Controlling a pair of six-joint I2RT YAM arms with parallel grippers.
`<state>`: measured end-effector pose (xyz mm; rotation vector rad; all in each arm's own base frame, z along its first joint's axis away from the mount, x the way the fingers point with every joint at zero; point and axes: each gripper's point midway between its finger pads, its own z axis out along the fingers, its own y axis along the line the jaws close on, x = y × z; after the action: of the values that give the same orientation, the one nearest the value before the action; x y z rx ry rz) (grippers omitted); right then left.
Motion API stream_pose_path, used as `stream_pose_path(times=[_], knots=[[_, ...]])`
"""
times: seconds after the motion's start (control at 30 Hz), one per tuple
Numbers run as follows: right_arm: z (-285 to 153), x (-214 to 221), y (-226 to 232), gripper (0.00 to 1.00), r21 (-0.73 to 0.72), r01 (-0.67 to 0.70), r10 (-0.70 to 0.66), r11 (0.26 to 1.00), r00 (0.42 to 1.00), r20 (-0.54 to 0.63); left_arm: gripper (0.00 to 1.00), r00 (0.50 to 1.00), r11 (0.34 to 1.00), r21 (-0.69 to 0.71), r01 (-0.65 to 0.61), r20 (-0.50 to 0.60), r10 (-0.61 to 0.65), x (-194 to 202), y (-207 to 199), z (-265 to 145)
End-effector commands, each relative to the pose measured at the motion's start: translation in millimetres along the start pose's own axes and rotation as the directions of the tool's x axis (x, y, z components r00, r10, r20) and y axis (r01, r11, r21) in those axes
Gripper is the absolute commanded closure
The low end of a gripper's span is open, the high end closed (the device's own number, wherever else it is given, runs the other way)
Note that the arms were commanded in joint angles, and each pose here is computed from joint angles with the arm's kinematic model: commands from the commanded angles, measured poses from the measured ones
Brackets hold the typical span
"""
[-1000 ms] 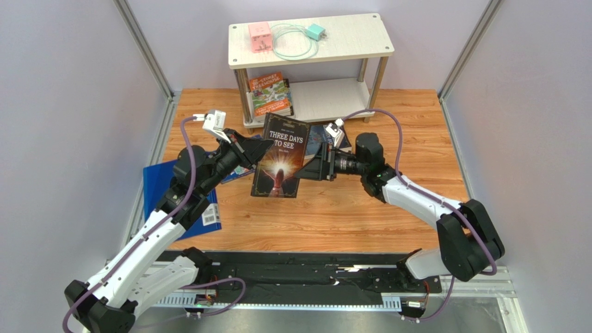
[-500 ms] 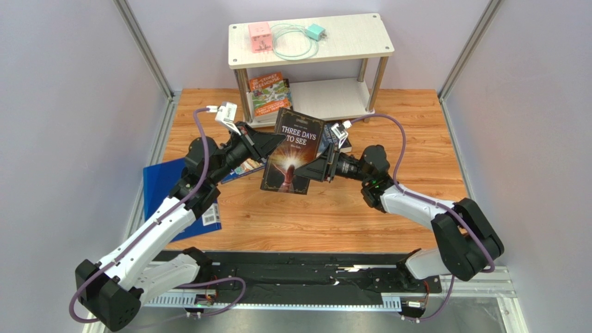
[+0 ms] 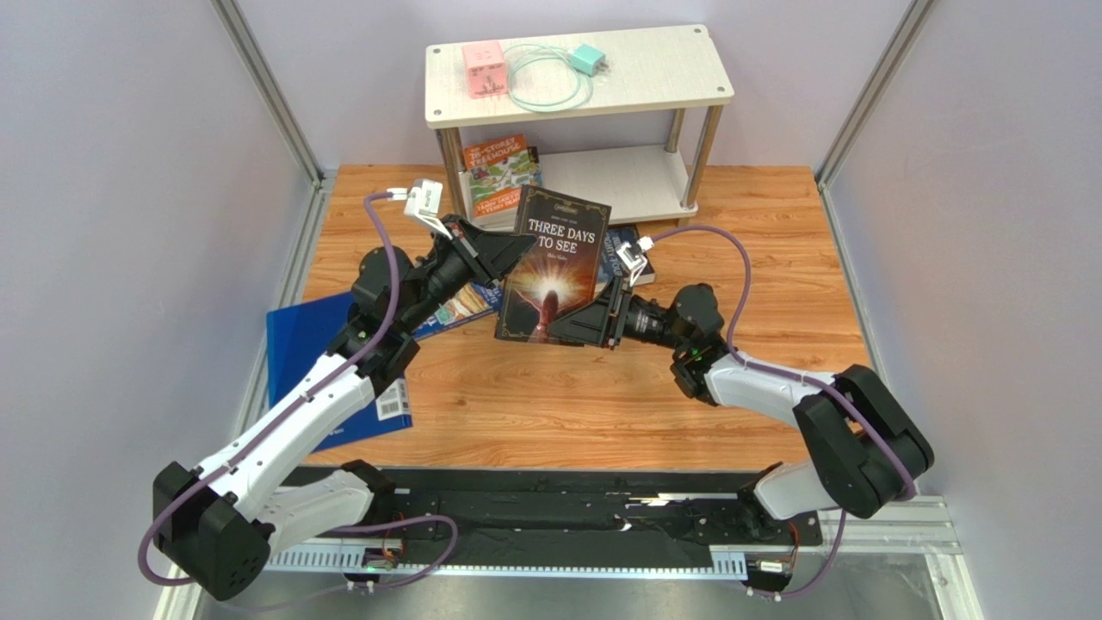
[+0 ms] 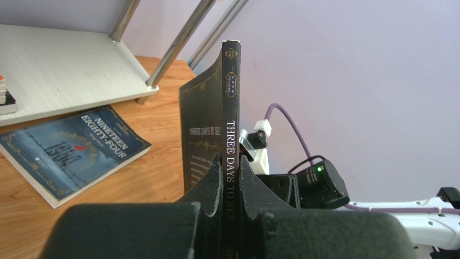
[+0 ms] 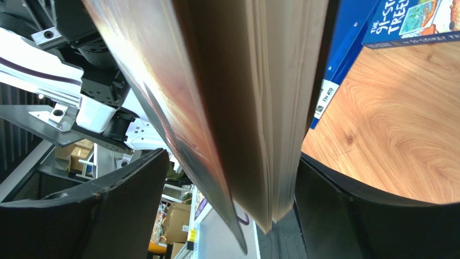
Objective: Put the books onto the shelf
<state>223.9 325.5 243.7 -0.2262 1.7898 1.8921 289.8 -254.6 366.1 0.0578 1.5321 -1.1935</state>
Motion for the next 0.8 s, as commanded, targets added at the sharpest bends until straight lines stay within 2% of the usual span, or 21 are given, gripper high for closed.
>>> stream_pose_path(times=[0.0, 0.1, 0.13, 0.2, 0.23, 0.33, 0.37, 0.4, 0.47, 0.5, 0.57, 0.6, 0.63, 0.73, 0.77], knots=[[5.3, -6.1, 28.8, 0.20, -0.090, 0.052, -0.050, 0.995, 0.999, 0.018, 1.00, 0.983, 0.998, 0.042, -0.036, 0.182, 0.028, -42.0, -15.6, -0.1], [4.8, -2.9, 32.8, 0.41, -0.087, 0.036, -0.036, 0.996, 0.999, 0.003, 1.00, 0.979, 0.998, -0.007, -0.056, 0.194, 0.056, -44.2, -5.9, 1.8], [3.7, -2.7, 34.9, 0.56, -0.087, 0.037, -0.037, 0.995, 0.999, 0.003, 1.00, 0.979, 0.998, -0.022, -0.063, 0.191, 0.066, -43.5, -2.8, 2.6], [2.9, -1.7, 31.1, 0.70, -0.063, 0.025, -0.025, 0.998, 1.000, 0.001, 1.00, 0.977, 0.997, -0.041, -0.070, 0.198, 0.077, -46.1, 0.6, 5.1], [3.2, -2.5, 30.3, 0.86, -0.052, 0.024, -0.024, 0.998, 1.000, 0.002, 1.00, 0.977, 0.996, -0.049, -0.076, 0.194, 0.084, -45.7, 2.2, 5.9], [3.2, -5.6, 25.7, 0.99, -0.006, 0.035, -0.035, 0.999, 0.999, 0.014, 1.00, 0.978, 0.993, -0.079, -0.084, 0.184, 0.097, -44.1, 8.9, 7.9], [4.0, -8.0, 25.8, 1.00, 0.003, 0.064, -0.064, 0.998, 0.998, 0.016, 1.00, 0.977, 0.992, -0.099, -0.084, 0.186, 0.102, -46.5, 11.1, 7.9], [4.1, -6.8, 15.6, 1.00, 0.056, 0.038, -0.038, 0.998, 0.999, 0.005, 0.86, 0.983, 0.986, -0.143, -0.090, 0.149, 0.112, -39.5, 20.5, 6.5], [8.9, -16.9, 16.5, 1.00, 0.085, 0.063, -0.064, 0.994, 0.998, 0.003, 0.67, 0.982, 0.969, -0.229, -0.091, 0.144, 0.126, -45.3, 31.5, 3.2], [8.4, -15.7, 3.7, 1.00, 0.143, 0.053, -0.051, 0.988, 0.999, -0.017, 0.56, 0.988, 0.948, -0.305, -0.093, 0.088, 0.125, -35.6, 46.5, -3.6], [12.1, -26.3, 2.8, 1.00, 0.180, 0.049, -0.045, 0.982, 0.999, -0.027, 0.53, 0.985, 0.902, -0.425, -0.082, 0.103, 0.138, -44.2, 62.6, -18.4], [13.7, -30.4, -3.7, 1.00, 0.199, 0.063, -0.056, 0.978, 0.998, -0.039, 0.53, 0.990, 0.863, -0.501, -0.068, 0.070, 0.119, -34.5, 77.9, -31.3], [14.8, -33.2, -6.9, 1.00, 0.218, 0.065, -0.056, 0.974, 0.997, -0.049, 0.53, 0.987, 0.809, -0.587, -0.042, 0.100, 0.124, -36.9, 94.5, -46.0], [18.9, -47.2, -14.0, 1.00, 0.264, 0.106, -0.088, 0.959, 0.993, -0.078, 0.53, 0.984, 0.710, -0.704, 0.006, 0.131, 0.121, -29.9, 117.7, -88.7], [22.2, -54.9, -10.2, 1.00, 0.268, 0.116, -0.097, 0.956, 0.992, -0.083, 0.53, 0.981, 0.708, -0.706, 0.008, 0.142, 0.131, -32.3, 114.8, -101.6]])
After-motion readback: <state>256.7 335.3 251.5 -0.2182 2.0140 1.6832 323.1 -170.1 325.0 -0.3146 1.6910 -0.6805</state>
